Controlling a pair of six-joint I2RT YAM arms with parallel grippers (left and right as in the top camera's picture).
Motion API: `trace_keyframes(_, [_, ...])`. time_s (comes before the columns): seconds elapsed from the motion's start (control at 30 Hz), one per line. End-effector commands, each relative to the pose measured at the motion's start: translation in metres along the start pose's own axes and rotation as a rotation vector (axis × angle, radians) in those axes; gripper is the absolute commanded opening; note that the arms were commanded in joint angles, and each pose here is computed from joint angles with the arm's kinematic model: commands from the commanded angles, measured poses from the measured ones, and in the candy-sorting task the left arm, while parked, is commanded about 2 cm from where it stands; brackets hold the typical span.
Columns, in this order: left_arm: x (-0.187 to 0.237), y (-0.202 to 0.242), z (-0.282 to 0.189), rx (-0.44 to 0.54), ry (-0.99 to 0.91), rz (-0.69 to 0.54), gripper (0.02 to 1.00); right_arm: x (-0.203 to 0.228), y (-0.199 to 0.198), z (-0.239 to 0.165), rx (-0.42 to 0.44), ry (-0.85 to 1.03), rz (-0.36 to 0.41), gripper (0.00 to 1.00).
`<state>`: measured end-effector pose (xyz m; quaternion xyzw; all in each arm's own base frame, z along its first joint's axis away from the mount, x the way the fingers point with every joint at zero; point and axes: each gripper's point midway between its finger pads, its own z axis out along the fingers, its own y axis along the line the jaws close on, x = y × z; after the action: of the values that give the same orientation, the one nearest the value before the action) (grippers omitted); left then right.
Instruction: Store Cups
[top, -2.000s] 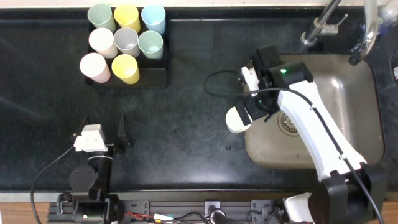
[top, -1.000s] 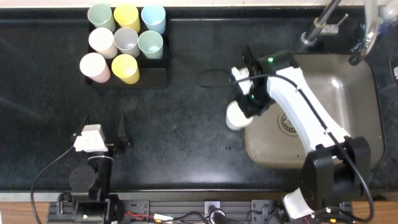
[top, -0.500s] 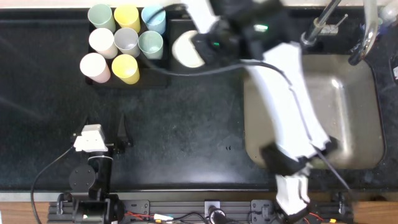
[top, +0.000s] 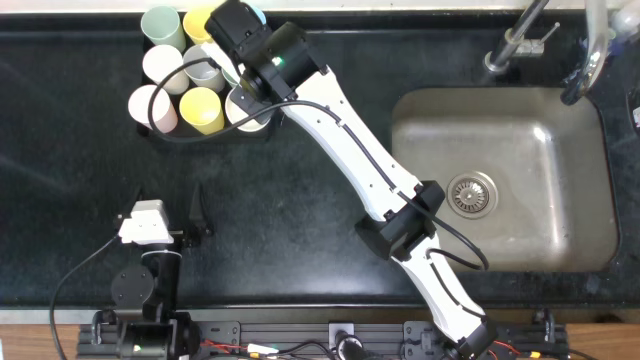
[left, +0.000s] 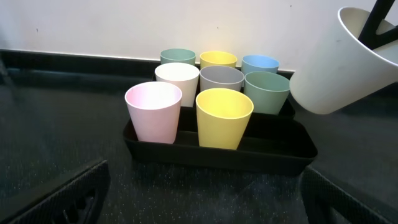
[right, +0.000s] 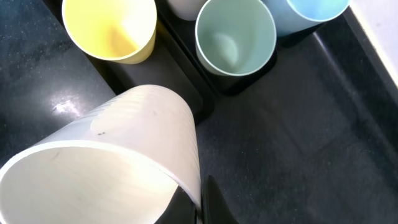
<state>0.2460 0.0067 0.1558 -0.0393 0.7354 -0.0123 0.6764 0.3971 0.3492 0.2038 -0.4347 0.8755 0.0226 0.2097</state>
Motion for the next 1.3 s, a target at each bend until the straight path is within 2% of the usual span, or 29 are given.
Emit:
trace_keyframes(0.03, [0.000,-0.001,0.000,0.006,-0.005,0.014,1.000,-0.005,-0.002,-0.001,-0.016,-0.024,0.005,0.042])
trace_keyframes(0.43, [0.000,-0.001,0.000,0.006,-0.005,0.014,1.000,-0.011,-0.007,0.027,-0.014,-0.030,0.013,0.042])
trace_keyframes(0.73, [0.000,-0.001,0.000,0.006,-0.005,0.014,1.000,-0.001,0.000,0.053,-0.045,0.022,-0.012,0.040])
trace_keyframes(1.3, [0.000,-0.001,0.000,0.006,-0.005,0.014,1.000,0.006,0.001,0.081,-0.051,0.050,-0.011,0.045])
